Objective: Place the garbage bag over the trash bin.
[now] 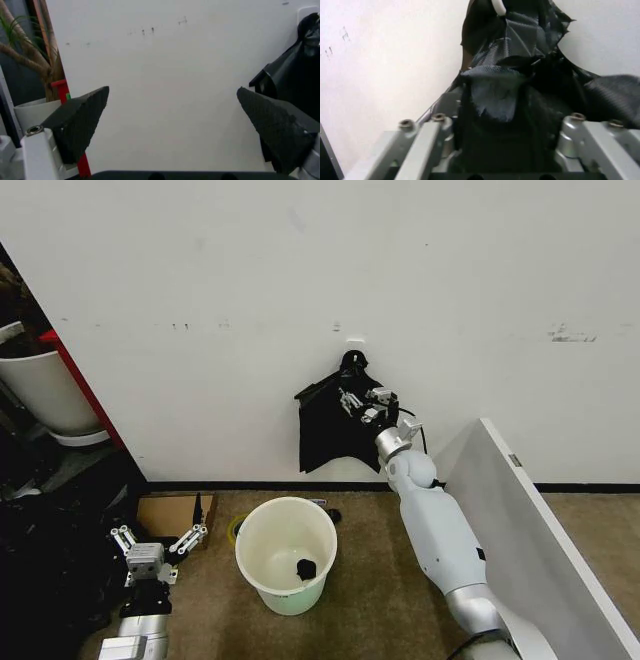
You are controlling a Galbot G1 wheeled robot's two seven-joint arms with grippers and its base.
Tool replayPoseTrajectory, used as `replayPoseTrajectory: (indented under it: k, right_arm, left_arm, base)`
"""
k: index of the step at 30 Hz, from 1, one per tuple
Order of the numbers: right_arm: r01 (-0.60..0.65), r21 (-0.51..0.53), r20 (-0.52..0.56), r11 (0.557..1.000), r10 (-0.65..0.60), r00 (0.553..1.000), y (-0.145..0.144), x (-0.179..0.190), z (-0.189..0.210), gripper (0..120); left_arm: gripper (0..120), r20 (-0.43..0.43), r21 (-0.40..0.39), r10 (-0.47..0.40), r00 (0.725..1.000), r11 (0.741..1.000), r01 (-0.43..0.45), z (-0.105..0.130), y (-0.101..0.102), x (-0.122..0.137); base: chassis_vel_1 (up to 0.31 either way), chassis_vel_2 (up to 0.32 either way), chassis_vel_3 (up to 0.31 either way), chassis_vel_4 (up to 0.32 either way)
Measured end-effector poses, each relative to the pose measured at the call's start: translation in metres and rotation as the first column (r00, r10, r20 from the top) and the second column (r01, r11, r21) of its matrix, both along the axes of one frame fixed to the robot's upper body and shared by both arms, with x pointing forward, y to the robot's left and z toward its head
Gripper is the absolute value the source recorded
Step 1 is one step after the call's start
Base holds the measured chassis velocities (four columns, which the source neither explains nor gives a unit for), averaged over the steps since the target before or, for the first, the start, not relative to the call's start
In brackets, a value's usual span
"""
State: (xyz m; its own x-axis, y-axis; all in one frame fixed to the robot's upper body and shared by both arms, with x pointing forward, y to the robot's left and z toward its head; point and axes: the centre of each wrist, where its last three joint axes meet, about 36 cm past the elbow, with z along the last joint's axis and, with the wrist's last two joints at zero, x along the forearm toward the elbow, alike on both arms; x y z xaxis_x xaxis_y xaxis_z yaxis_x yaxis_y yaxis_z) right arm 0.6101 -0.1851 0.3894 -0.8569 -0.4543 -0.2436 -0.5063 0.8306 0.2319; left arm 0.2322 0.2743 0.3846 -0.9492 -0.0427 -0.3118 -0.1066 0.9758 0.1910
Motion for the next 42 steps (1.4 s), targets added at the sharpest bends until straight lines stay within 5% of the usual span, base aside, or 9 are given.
replayPoseTrajectory:
  k: [11, 42]
  right_arm:
    - [0.012, 0.000, 0.004, 1.000, -0.012, 1.000, -0.004, -0.004, -0.003, 0]
    - [-0.047, -0.102, 0.015, 0.994, 0.049, 0.999, -0.019, -0.075, -0.036, 0]
  left_arm:
    - [100, 0.001, -0.002, -0.002, 1.000, 1.000, 0.002, 0.000, -0.001, 0.001]
    - [100, -0.001, -0.010, -0.001, 1.000, 1.000, 0.001, -0.004, -0.003, 0.004]
  base:
    - [0.000, 0.000, 0.000, 0.000]
    - [0.000, 0.000, 0.000, 0.000]
